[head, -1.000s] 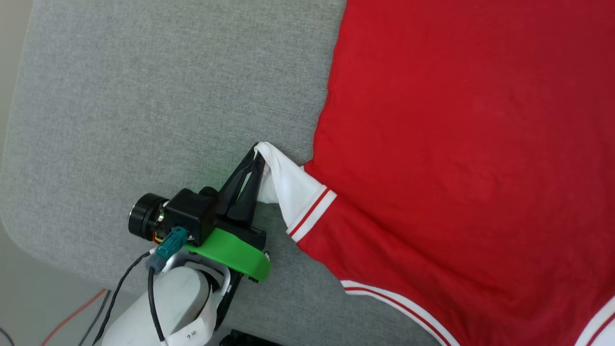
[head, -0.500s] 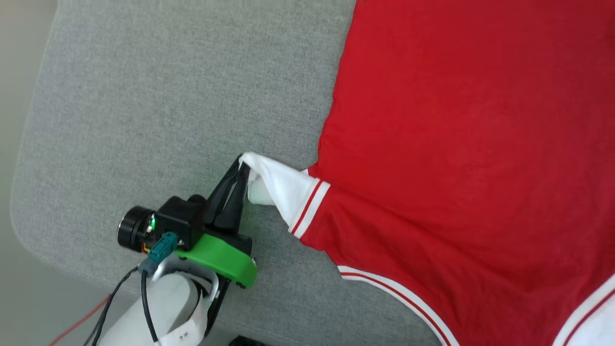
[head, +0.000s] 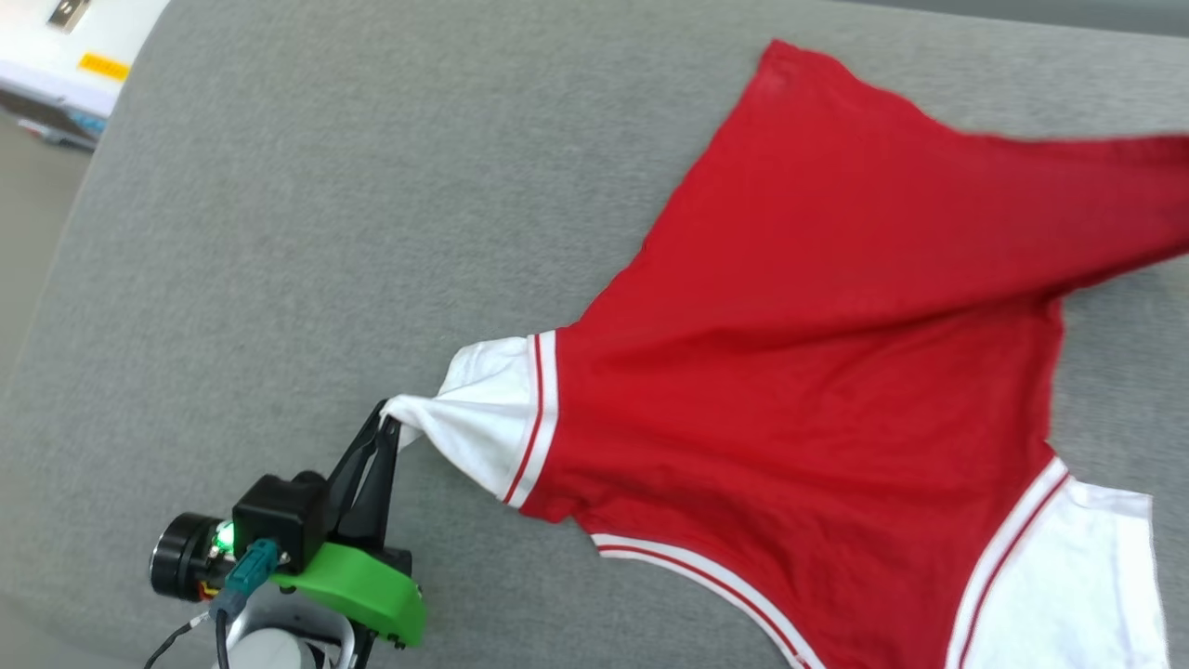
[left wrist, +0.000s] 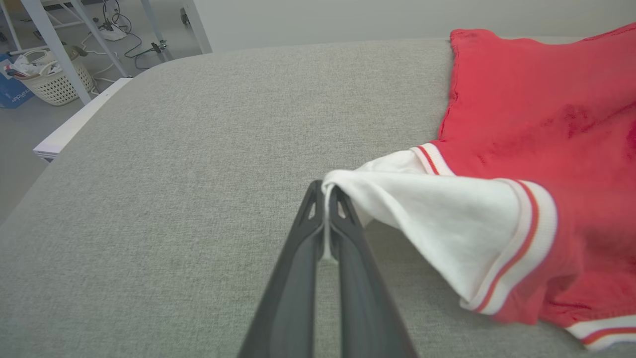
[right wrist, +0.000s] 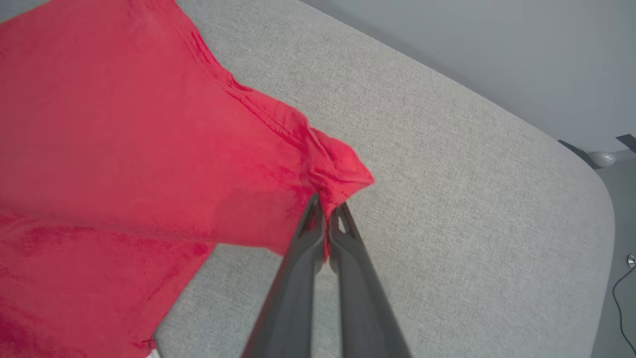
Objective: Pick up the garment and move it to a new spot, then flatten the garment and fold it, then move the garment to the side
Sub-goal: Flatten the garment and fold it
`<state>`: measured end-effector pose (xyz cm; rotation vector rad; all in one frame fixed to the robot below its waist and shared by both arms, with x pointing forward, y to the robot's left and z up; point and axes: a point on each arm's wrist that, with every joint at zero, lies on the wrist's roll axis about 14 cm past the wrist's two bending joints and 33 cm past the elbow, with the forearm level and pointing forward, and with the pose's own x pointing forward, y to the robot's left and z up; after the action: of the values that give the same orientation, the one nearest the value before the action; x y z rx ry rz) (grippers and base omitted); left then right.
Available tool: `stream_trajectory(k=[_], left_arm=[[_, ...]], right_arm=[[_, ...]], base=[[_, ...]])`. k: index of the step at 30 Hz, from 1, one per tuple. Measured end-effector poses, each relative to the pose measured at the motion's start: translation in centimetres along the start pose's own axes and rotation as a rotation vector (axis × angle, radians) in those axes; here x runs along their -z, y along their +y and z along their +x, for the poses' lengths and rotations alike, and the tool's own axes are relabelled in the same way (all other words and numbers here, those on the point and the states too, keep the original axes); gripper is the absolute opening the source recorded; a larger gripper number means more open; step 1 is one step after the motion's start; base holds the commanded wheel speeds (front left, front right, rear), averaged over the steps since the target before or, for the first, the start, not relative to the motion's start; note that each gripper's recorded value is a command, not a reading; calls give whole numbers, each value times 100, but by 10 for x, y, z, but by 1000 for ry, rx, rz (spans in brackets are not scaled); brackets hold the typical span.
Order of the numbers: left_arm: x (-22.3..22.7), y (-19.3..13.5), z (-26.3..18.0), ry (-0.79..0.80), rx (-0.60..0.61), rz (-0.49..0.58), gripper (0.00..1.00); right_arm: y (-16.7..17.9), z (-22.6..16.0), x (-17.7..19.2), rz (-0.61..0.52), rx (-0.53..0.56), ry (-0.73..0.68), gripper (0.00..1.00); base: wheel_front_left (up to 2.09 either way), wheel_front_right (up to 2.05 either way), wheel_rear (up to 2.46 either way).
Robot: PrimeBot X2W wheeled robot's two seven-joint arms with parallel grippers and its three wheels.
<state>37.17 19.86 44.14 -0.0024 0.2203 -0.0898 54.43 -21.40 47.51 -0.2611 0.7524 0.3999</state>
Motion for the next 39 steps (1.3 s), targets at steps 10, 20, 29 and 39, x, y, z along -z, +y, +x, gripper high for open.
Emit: stream_trajectory(k=[10, 20, 29, 39], left_arm=[[-17, -26, -1, -39, 86, 8, 0], [-16, -39, -1, -26, 124, 4, 0], [-20, -40, -3, -34, 127, 3, 0], [-29, -40, 9, -62, 118, 4, 0]], right_arm=[[-7, -84, 114, 129, 47, 85, 0], [73, -100, 260, 463, -5, 274, 0], [33, -101, 192, 425, 80, 5, 100], [13, -90, 16, 92, 37, -265, 100]], base=[[0, 0, 0], [0, 0, 0], [0, 0, 0], [0, 0, 0]])
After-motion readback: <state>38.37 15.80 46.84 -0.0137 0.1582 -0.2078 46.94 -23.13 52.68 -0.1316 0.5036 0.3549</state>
